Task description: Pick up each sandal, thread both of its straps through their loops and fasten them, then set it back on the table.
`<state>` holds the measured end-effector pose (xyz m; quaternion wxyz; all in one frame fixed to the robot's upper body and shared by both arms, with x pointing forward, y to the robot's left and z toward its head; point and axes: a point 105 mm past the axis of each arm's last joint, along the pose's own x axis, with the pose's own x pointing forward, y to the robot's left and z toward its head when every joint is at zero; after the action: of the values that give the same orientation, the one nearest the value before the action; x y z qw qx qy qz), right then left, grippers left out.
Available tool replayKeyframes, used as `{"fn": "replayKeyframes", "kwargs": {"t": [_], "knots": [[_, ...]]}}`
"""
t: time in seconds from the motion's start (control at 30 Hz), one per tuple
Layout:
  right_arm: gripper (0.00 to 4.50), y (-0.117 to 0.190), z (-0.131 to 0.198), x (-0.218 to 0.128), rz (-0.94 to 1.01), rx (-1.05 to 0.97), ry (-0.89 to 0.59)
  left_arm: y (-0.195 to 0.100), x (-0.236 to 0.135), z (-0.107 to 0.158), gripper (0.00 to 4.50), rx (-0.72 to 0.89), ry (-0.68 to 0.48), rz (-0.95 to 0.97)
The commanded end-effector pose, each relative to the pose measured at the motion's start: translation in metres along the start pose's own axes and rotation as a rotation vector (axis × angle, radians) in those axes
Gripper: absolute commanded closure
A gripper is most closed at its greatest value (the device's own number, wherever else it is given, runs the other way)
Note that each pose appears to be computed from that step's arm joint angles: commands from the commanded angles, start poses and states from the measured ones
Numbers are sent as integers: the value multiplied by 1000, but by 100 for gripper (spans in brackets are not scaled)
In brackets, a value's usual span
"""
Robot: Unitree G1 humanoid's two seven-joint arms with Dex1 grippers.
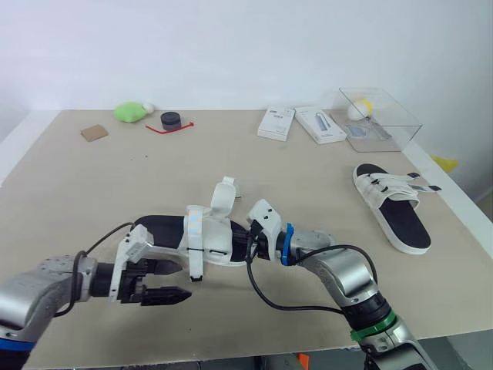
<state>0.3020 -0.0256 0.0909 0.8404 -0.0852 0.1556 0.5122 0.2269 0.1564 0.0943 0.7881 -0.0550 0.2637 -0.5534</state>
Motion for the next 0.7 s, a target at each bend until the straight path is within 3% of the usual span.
{"fn": "replayKeyframes", "kwargs": {"t": [0.03,0.13,0.2,0.3,0.33,0.37,0.4,0.5,0.7], "knots": [[450,0,0,-1,6,-3,9,3,11,10,3,45,-32,20],[450,0,0,-2,3,-4,9,3,17,8,3,22,-39,7],[450,-1,0,-2,1,-3,9,1,19,7,55,6,-43,-6],[450,0,0,-2,-1,-3,8,-3,19,5,181,-18,-36,-34],[450,0,1,-2,-1,-2,7,-3,18,5,261,-20,-32,-33],[450,0,1,-2,-2,-1,7,-4,18,4,263,-24,-28,-34],[450,0,1,-2,-2,0,6,-4,17,3,298,-27,-23,-35],[450,0,1,-2,-2,1,4,-9,15,-2,440,-39,2,-56],[450,1,1,-1,-1,4,2,-24,8,-27,446,-49,128,-105]]}}
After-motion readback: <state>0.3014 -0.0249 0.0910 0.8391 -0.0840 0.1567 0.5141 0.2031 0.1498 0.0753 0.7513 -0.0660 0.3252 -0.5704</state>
